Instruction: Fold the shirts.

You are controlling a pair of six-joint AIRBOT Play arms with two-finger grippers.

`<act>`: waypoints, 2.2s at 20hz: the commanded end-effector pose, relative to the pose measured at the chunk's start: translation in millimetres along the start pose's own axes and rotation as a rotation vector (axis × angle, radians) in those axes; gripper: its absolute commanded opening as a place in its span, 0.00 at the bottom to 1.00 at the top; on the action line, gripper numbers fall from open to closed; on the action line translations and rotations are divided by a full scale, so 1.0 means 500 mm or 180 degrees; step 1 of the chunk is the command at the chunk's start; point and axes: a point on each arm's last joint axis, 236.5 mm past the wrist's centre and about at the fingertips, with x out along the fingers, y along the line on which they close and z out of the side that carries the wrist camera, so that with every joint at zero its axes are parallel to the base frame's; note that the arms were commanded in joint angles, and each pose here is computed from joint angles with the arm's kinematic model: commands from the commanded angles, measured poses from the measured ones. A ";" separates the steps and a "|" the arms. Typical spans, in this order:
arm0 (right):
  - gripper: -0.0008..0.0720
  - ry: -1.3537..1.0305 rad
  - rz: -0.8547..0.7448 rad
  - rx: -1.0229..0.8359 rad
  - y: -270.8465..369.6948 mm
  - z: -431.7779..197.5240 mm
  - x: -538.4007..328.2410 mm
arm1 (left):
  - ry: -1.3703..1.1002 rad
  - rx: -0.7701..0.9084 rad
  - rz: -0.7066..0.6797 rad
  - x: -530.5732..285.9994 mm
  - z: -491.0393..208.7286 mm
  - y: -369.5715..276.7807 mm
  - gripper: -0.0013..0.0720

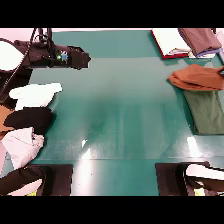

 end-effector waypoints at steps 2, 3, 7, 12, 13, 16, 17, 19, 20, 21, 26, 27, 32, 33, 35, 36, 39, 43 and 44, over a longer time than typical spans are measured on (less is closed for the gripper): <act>0.04 -0.0378 -0.0078 0.0021 -0.021 0.073 -0.065 | -0.0011 -0.0036 -0.0003 -0.001 0.002 -0.001 0.05; 0.04 -0.0445 -0.0053 -0.0051 -0.001 0.090 -0.080 | 0.0001 -0.0036 -0.0002 -0.001 0.000 -0.001 0.05; 0.04 -0.0626 -0.0042 -0.0096 0.034 0.112 -0.142 | 0.0097 -0.0034 0.0000 -0.001 -0.014 -0.001 0.05; 0.04 -0.0486 -0.0105 -0.0074 0.038 0.077 -0.196 | 0.0151 -0.0029 0.0002 -0.001 -0.023 0.000 0.05; 0.04 -0.0400 -0.0236 -0.0076 0.022 0.063 -0.202 | 0.0151 -0.0025 0.0002 -0.001 -0.023 0.000 0.05; 0.04 -0.0164 -0.0416 -0.0044 -0.005 0.012 -0.203 | 0.0183 0.0001 0.0004 -0.001 -0.027 0.000 0.05; 0.04 -0.0095 -0.0517 -0.0014 -0.022 -0.015 -0.202 | 0.0190 0.0030 0.0001 -0.001 -0.028 0.000 0.05; 0.04 0.0061 -0.0607 0.0052 -0.042 -0.073 -0.194 | 0.0249 0.0056 0.0004 -0.002 -0.037 0.000 0.05; 0.04 0.0118 -0.0613 0.0084 -0.046 -0.101 -0.192 | 0.0270 0.0075 0.0002 -0.002 -0.040 0.000 0.05; 0.04 0.0172 -0.0627 0.0136 -0.053 -0.130 -0.192 | 0.0290 0.0084 0.0001 -0.003 -0.043 0.000 0.05; 0.36 0.0476 -0.0969 0.0100 -0.107 -0.270 -0.203 | 0.0346 0.0162 -0.0002 -0.003 -0.051 0.000 0.05; 0.48 0.0527 -0.1109 0.0052 -0.127 -0.292 -0.211 | 0.0346 0.0164 -0.0002 -0.003 -0.051 0.000 0.05; 0.74 0.0394 -0.1745 -0.0180 -0.197 -0.286 -0.278 | 0.0349 0.0160 -0.0003 -0.003 -0.052 0.000 0.05; 0.74 0.0296 -0.1639 -0.0189 -0.173 -0.269 -0.280 | 0.0348 0.0160 -0.0003 -0.003 -0.052 0.000 0.05; 0.74 0.0077 -0.1182 -0.0222 -0.081 -0.231 -0.269 | 0.0336 0.0158 -0.0005 -0.003 -0.050 0.000 0.05; 0.74 0.0033 -0.0898 -0.0280 -0.021 -0.220 -0.259 | 0.0309 0.0158 -0.0005 -0.003 -0.046 0.000 0.05; 0.74 0.0132 -0.0204 -0.0679 0.151 -0.229 -0.224 | 0.0345 0.0157 -0.0005 -0.004 -0.051 0.000 0.05; 0.71 0.0543 0.0426 -0.1388 0.336 -0.326 -0.166 | 0.0217 0.0158 -0.0005 -0.002 -0.032 -0.001 0.05; 0.65 0.0647 0.0558 -0.1550 0.376 -0.358 -0.151 | 0.0161 0.0158 -0.0004 -0.002 -0.024 -0.001 0.05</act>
